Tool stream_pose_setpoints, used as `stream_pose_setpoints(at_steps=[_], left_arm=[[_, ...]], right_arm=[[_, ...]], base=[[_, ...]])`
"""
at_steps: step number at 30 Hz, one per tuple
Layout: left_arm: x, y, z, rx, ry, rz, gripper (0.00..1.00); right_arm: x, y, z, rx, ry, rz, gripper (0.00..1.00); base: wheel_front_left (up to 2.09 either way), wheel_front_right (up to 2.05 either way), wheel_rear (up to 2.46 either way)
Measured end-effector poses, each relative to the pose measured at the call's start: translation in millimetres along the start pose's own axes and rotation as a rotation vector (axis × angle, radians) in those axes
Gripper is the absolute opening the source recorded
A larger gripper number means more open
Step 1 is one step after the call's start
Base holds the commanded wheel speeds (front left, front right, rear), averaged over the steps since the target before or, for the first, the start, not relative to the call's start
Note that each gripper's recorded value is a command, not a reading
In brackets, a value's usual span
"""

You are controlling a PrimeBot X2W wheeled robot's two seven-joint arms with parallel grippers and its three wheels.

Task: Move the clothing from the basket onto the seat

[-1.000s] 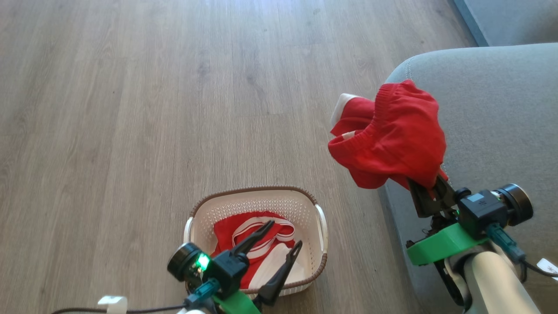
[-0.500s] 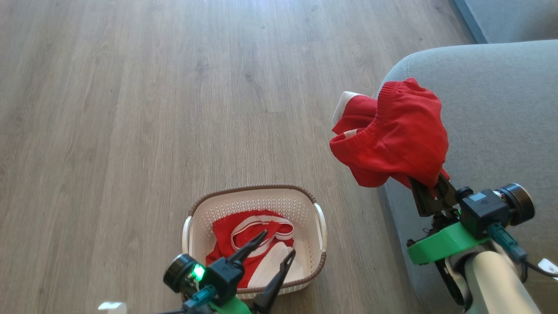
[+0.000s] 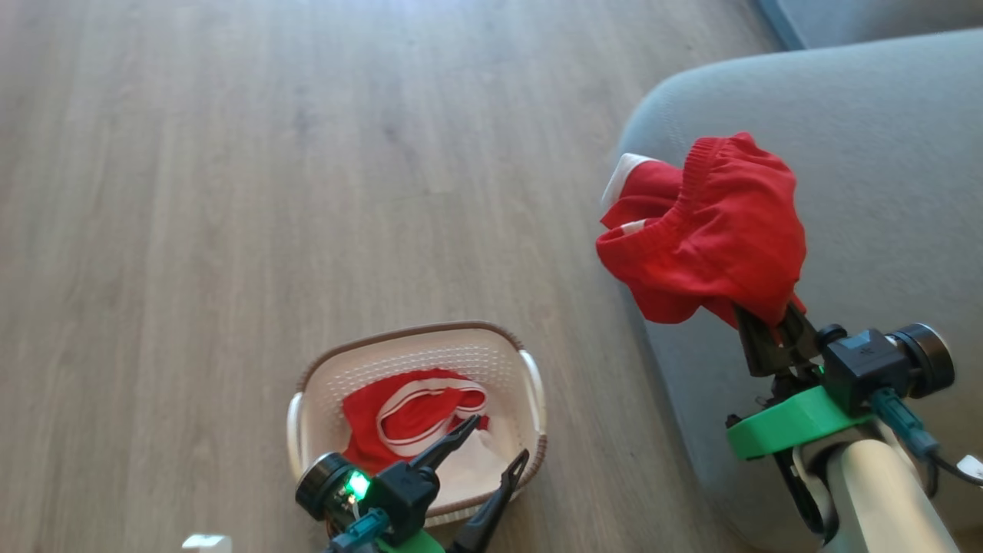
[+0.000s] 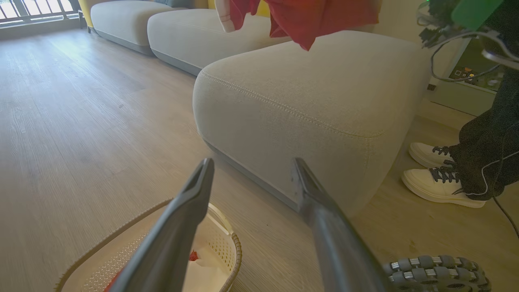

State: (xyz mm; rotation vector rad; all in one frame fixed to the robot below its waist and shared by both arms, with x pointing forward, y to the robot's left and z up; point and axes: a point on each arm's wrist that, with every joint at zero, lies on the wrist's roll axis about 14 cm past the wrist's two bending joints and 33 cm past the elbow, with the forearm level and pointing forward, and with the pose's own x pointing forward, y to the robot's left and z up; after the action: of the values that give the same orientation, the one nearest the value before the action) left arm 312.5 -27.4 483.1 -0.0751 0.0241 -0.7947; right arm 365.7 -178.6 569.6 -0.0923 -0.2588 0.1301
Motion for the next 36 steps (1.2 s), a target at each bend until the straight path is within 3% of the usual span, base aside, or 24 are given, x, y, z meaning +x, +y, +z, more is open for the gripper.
stream_pose_setpoints(at_steps=[23,36], left_arm=[[60,-67,-15,-0.031,0.031,-0.346,1.0],[78,-97,-19,-0.034,0.027,-0.506,1.0]], right_arm=[[-88,-110,-3,-0.101,0.102,-0.408,0.0],[-129,-137,-3,-0.137,0.151,-0.567,0.0]], base=[[0.0,0.0,0.0],[0.0,0.0,0.0]])
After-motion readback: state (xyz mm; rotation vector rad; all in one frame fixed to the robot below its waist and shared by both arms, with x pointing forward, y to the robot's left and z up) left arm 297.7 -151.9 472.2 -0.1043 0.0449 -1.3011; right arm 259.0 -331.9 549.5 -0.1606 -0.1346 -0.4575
